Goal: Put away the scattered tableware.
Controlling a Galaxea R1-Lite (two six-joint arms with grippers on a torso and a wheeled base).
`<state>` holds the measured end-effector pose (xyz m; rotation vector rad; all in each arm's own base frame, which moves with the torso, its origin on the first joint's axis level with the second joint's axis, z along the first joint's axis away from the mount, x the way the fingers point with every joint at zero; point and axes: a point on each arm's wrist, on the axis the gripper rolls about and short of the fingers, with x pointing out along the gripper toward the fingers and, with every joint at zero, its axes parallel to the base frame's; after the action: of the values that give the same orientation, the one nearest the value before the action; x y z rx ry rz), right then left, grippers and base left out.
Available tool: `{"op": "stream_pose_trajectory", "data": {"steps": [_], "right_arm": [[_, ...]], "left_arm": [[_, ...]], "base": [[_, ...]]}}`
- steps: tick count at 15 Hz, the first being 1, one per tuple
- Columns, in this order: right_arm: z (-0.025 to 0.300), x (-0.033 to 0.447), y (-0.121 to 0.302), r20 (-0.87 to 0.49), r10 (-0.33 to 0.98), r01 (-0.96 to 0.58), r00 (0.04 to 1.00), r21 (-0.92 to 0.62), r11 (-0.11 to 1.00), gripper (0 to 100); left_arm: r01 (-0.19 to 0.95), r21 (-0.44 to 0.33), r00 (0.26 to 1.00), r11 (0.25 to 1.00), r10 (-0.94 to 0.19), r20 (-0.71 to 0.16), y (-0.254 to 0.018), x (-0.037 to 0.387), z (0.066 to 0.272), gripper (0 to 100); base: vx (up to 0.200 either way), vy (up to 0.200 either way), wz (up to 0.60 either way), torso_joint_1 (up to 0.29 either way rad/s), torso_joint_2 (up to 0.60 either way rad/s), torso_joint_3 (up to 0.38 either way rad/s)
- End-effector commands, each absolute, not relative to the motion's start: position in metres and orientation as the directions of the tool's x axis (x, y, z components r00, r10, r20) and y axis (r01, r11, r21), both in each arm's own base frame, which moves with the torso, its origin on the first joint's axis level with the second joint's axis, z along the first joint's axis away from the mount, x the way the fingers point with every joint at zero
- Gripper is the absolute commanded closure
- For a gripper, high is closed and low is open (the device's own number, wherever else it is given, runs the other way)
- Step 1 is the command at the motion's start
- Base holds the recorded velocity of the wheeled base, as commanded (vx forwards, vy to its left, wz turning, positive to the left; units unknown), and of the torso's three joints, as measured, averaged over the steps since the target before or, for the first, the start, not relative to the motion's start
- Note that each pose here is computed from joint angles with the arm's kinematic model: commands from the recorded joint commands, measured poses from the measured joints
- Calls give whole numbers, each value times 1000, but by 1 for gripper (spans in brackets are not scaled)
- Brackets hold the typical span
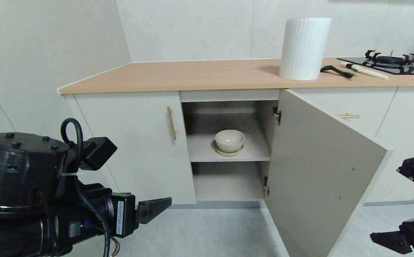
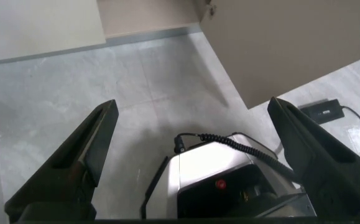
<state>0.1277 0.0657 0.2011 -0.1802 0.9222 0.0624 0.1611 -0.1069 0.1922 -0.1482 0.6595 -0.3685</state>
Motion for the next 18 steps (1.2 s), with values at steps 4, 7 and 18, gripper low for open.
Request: {"op": "stream_pose_trajectory", "data": {"steps": [4,7,18], "right_arm": [[210,136,42,-744,-227,91,629,-219,971,0],[205,166,29,-734,-314,229,602,-218,949,0],[183,221,23,-665,-344,342,663,-140,929,0]], "left_arm": [[286,-249,727,925,-379,-573,-107,161,191,0],[285,-249,726,926,-378,-574,-107,161,191,0],[286,-250,730,925,-379,-569,-107,161,192,0]], "base": [[0,0,0,0,0,0],[0,0,0,0,0,0],[0,0,0,0,0,0]]}}
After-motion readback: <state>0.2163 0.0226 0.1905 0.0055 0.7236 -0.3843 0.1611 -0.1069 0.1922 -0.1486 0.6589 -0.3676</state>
